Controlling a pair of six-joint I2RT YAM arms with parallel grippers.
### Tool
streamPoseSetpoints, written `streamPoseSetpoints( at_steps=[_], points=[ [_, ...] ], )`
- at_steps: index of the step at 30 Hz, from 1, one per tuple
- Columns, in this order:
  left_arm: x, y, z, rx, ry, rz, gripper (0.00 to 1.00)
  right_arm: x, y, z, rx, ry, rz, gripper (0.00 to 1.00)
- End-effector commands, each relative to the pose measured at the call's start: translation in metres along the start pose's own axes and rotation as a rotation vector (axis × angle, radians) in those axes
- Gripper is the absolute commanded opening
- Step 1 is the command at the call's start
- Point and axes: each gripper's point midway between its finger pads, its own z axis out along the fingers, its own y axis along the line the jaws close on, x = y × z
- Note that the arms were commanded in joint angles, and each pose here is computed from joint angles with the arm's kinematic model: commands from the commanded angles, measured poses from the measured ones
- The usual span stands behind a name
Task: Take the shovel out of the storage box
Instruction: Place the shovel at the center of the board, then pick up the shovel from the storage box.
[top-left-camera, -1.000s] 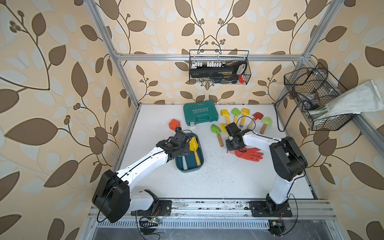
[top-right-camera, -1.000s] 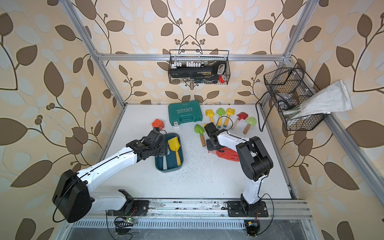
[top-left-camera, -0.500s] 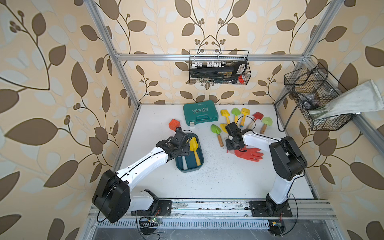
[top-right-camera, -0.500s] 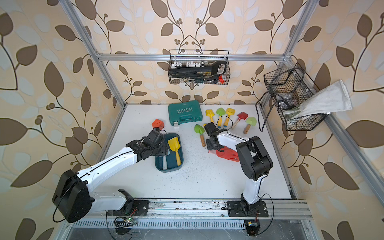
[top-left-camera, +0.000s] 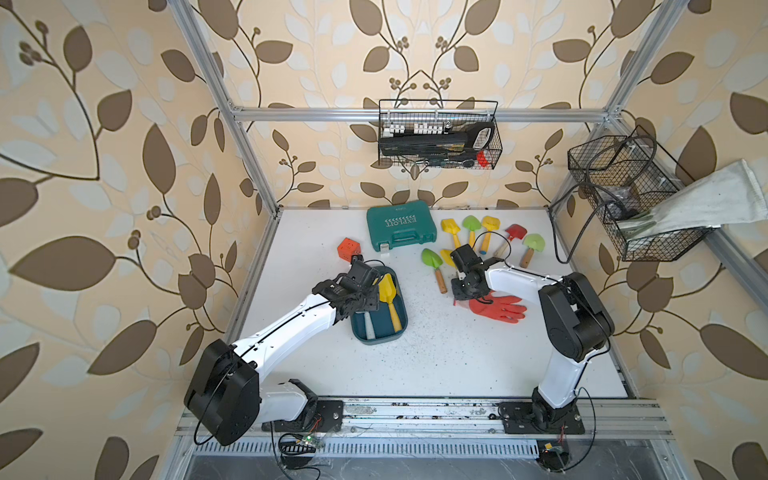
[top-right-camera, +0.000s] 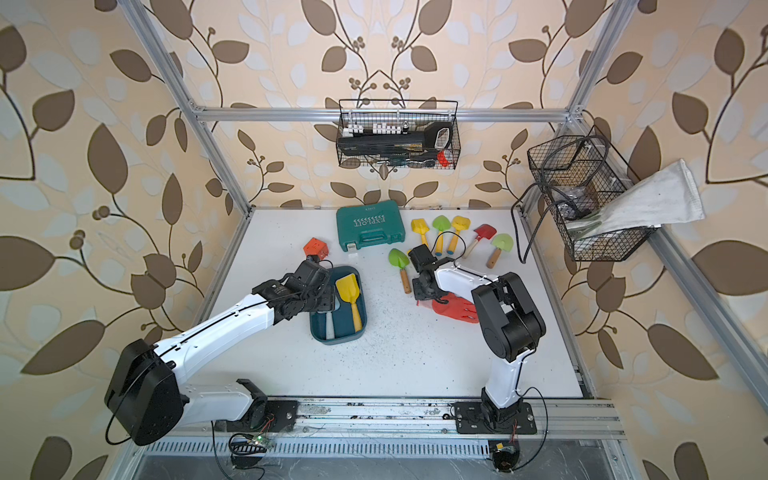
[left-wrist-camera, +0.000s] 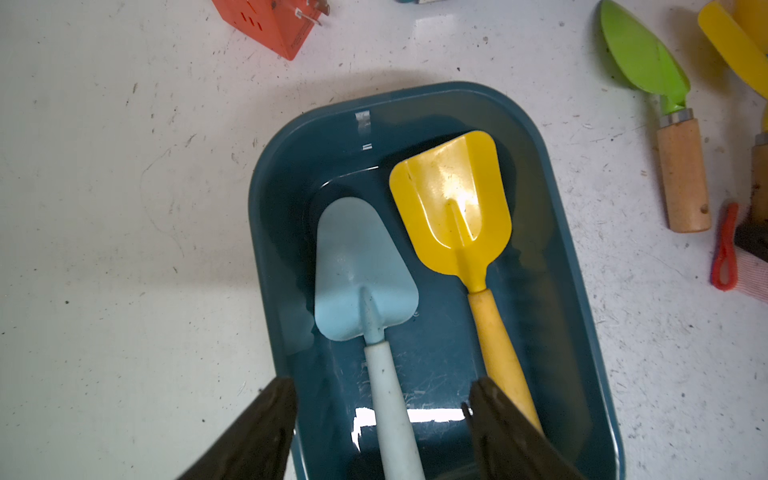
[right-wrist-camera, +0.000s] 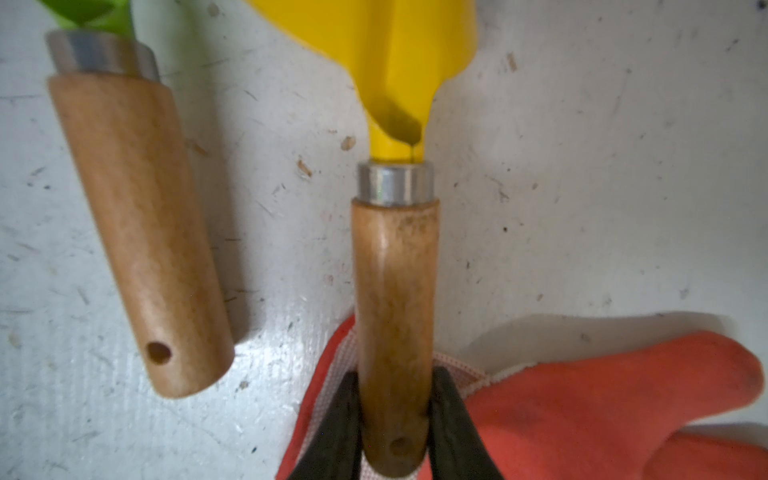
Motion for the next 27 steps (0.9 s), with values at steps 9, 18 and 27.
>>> streamPoseSetpoints(
  at_steps=[9, 18, 27],
  points=[
    [-0.011, -0.009, -0.008, 0.028, -0.028, -0.01, 0.71, -0.012, 0.0, -0.017, -0.026, -0.067, 0.024, 0.34],
    [-0.011, -0.008, -0.007, 0.023, -0.024, -0.009, 0.71, -0.018, 0.001, -0.067, -0.094, -0.209, 0.051, 0.39],
    [-0.01, -0.008, -0.006, 0.019, -0.019, -0.018, 0.72, -0.016, -0.002, -0.12, -0.205, -0.391, 0.089, 0.47]
  ],
)
